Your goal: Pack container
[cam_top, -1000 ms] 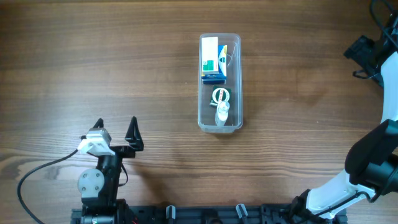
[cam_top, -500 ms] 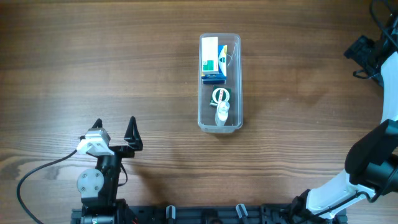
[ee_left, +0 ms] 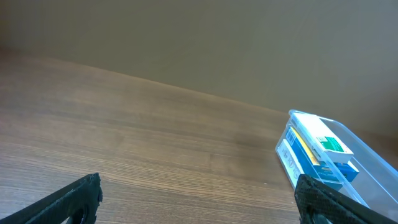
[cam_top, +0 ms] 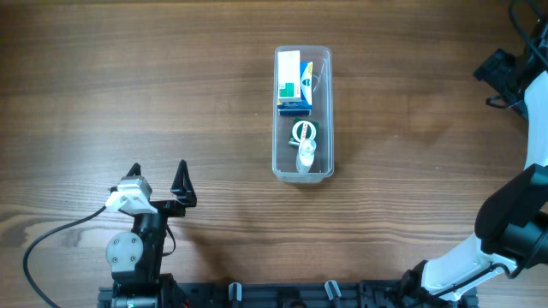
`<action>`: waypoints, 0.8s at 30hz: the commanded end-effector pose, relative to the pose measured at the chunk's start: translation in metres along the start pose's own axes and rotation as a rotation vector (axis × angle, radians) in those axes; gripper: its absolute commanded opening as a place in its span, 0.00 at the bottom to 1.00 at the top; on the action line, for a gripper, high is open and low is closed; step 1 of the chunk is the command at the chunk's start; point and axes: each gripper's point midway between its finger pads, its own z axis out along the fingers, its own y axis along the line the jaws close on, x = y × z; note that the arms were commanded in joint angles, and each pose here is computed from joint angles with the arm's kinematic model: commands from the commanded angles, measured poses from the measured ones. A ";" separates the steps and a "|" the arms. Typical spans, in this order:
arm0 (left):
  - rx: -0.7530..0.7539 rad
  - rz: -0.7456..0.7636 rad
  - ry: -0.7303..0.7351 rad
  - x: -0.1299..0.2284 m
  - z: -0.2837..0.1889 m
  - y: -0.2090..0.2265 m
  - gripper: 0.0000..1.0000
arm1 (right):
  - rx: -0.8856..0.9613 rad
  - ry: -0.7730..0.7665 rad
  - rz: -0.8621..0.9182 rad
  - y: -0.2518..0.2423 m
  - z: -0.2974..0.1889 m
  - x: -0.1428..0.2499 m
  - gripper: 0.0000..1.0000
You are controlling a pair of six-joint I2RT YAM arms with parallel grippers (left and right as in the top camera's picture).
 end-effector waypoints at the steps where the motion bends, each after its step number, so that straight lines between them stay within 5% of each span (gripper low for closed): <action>1: 0.004 0.019 -0.001 0.001 0.000 0.000 1.00 | -0.030 -0.077 0.000 0.009 -0.034 -0.008 1.00; 6: 0.004 0.019 -0.001 0.001 0.000 0.000 1.00 | -0.157 -0.208 -0.072 0.039 -0.112 0.014 1.00; 11: 0.004 0.019 -0.001 0.001 0.000 0.000 1.00 | -0.340 -0.247 -0.261 0.082 -0.175 0.097 1.00; 17: 0.004 0.019 -0.001 0.001 0.000 0.000 1.00 | -0.444 -0.302 -0.320 0.070 -0.180 0.160 1.00; 24: 0.004 0.019 -0.001 0.001 0.000 0.000 1.00 | -0.761 -0.669 -0.322 0.073 -0.183 0.186 1.00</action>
